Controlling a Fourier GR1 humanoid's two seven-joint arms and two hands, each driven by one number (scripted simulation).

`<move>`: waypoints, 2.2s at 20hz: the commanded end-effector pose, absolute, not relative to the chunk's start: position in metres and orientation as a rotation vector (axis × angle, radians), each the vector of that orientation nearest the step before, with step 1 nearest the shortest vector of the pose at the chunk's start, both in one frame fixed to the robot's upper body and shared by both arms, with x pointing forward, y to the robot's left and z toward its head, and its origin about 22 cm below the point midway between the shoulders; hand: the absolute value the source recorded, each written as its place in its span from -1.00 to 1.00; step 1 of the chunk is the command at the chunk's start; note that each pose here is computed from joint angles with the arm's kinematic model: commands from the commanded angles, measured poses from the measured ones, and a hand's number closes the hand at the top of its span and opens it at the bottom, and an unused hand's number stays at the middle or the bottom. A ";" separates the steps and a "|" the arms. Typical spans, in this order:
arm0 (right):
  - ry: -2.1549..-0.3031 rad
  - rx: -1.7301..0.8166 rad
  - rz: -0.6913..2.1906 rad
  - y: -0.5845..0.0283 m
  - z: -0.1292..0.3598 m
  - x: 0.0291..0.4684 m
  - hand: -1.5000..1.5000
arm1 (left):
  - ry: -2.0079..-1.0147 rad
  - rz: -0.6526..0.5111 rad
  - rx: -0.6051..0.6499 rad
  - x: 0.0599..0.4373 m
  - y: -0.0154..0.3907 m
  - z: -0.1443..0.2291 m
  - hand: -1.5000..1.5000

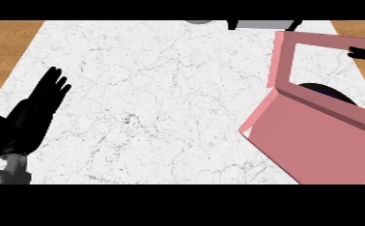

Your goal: Pick the eggplant from the plate and place it in the cardboard box

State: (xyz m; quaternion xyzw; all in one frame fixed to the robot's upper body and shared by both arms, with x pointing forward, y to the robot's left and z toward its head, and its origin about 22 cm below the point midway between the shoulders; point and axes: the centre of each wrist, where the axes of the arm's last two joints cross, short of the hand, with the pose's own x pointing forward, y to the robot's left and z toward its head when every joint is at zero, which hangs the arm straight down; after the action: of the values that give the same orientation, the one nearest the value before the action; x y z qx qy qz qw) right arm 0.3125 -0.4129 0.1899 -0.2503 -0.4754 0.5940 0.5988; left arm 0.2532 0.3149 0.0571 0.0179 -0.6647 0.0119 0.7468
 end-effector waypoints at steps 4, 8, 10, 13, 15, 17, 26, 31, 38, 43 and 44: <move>-0.985 -0.471 1.467 -0.395 0.148 0.315 -1.00 | -1.438 0.032 0.036 0.243 0.310 0.059 0.00; -1.012 -0.459 1.459 -0.393 0.131 0.316 -1.00 | -1.438 0.057 0.047 0.247 0.311 0.045 0.00; -1.029 -0.436 1.451 -0.397 0.135 0.322 -1.00 | -1.459 0.012 0.047 0.250 0.315 0.047 0.00; -1.040 -0.446 1.453 -0.404 0.136 0.319 -1.00 | -1.448 0.032 0.048 0.248 0.323 0.067 0.00; -1.057 -0.447 1.483 -0.382 0.134 0.323 -1.00 | -1.450 0.027 0.044 0.247 0.315 0.060 0.00; -1.085 -0.452 1.465 -0.384 0.130 0.328 -1.00 | -1.460 0.026 0.043 0.261 0.311 0.060 0.00; -1.008 -0.497 1.550 -0.372 0.116 0.323 -1.00 | -1.444 0.045 0.064 0.253 0.318 0.056 0.00; -0.999 -0.522 1.533 -0.363 0.105 0.321 -1.00 | -1.446 0.044 0.058 0.244 0.322 0.047 0.00; -0.916 -0.569 1.557 -0.372 0.110 0.328 -1.00 | -1.453 0.041 0.030 0.259 0.304 0.048 0.00; -0.897 -0.550 1.554 -0.377 0.100 0.323 -1.00 | -1.444 0.038 0.038 0.252 0.312 0.056 0.00; -0.912 -0.559 1.550 -0.370 0.102 0.327 -1.00 | -1.450 0.038 0.032 0.256 0.312 0.056 0.00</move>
State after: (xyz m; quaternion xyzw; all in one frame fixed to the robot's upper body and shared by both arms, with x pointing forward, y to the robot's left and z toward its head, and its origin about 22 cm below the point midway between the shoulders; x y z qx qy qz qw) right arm 0.3272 -0.4086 0.1487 -0.3031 -0.4088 0.6220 0.5951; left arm 0.2546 0.3115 0.0547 0.0169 -0.6615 0.0158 0.7496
